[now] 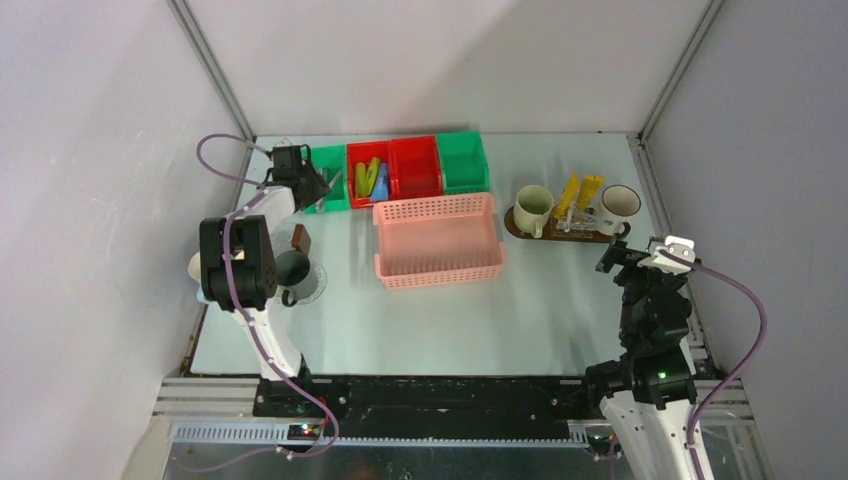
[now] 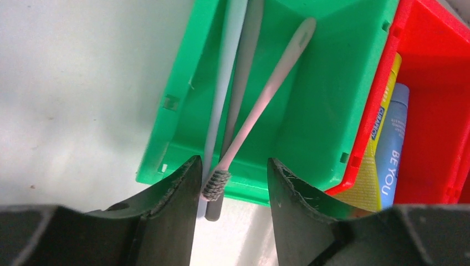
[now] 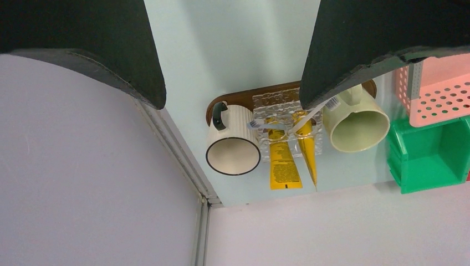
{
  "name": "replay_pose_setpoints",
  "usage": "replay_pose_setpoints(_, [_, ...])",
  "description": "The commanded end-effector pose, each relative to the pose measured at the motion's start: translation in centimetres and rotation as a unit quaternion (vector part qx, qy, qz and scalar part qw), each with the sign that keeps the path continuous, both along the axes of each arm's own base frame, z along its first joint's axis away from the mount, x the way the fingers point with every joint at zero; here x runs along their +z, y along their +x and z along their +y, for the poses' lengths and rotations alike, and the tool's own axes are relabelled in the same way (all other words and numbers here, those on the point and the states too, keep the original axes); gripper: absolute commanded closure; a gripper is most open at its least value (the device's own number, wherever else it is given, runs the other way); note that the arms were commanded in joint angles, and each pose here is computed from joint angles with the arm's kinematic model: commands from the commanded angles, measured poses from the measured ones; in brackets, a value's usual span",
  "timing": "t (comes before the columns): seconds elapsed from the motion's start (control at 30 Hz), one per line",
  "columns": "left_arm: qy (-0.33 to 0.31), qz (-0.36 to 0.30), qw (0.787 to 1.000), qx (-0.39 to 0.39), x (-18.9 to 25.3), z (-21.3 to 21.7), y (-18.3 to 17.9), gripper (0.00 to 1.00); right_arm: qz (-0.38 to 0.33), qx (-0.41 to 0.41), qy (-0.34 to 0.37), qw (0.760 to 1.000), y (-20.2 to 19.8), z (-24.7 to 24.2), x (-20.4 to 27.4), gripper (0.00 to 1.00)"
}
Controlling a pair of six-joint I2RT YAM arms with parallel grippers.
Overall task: Prepare toiletry sets of a toothbrush and toothpaste on the tray
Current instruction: Pick up the toothbrush from the storage box.
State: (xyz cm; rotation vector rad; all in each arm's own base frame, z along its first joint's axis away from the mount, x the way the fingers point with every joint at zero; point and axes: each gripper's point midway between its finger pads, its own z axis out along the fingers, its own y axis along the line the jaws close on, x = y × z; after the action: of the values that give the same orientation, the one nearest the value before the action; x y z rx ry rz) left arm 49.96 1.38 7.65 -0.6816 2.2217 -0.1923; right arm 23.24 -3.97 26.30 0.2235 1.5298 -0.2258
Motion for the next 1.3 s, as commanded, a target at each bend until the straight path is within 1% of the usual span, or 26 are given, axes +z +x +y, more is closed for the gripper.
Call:
replay_pose_setpoints(0.0, [-0.004, -0.038, 0.998, -0.045, 2.6, -0.8, 0.8, 0.49, -0.021, -0.004, 0.001, 1.000, -0.2, -0.2, 0.9, 0.08])
replay_pose_setpoints(0.3, [0.007, -0.012, 0.997, -0.071, 1.8, -1.3, 0.0, 0.55, -0.024, 0.001, 0.003, 1.000, -0.2, 0.0, 1.1, 0.08])
replay_pose_setpoints(0.57, [0.049, 0.031, 0.995, -0.076, 1.1, -0.7, -1.2, 0.60, -0.027, -0.001, 0.003, 1.000, -0.4, -0.1, 1.2, 0.08])
replay_pose_setpoints(0.6, [0.055, 0.035, 0.995, -0.079, 1.0, -0.7, -1.3, 0.61, -0.027, -0.001, 0.003, 1.000, -0.4, -0.1, 1.1, 0.08])
replay_pose_setpoints(0.7, [0.066, 0.036, 0.994, -0.081, 1.2, -0.5, -1.0, 0.64, -0.028, -0.001, 0.003, 1.000, -0.4, -0.1, 1.2, 0.08])
replay_pose_setpoints(0.8, [0.076, 0.039, 0.993, -0.086, 1.3, -0.4, -0.8, 0.69, -0.028, -0.001, 0.004, 1.000, -0.5, -0.1, 1.2, 0.08])
replay_pose_setpoints(0.97, [0.095, 0.035, 0.990, -0.097, 1.8, -0.5, -0.7, 0.70, -0.028, -0.002, 0.004, 1.000, -0.5, -0.1, 1.2, 0.08])
replay_pose_setpoints(1.07, [0.093, 0.038, 0.990, -0.102, 1.6, -0.7, -0.7, 0.76, -0.028, -0.001, 0.004, 1.000, -0.5, -0.1, 1.2, 0.08])
replay_pose_setpoints(1.13, [0.092, 0.038, 0.989, -0.105, 1.6, -0.9, -0.8, 0.77, -0.028, 0.000, 0.005, 1.000, -0.5, -0.1, 1.2, 0.08])
replay_pose_setpoints(1.27, [0.096, 0.039, 0.989, -0.106, 1.5, -1.0, -0.8, 0.76, -0.028, 0.002, 0.006, 1.000, -0.5, 0.0, 1.2, 0.08])
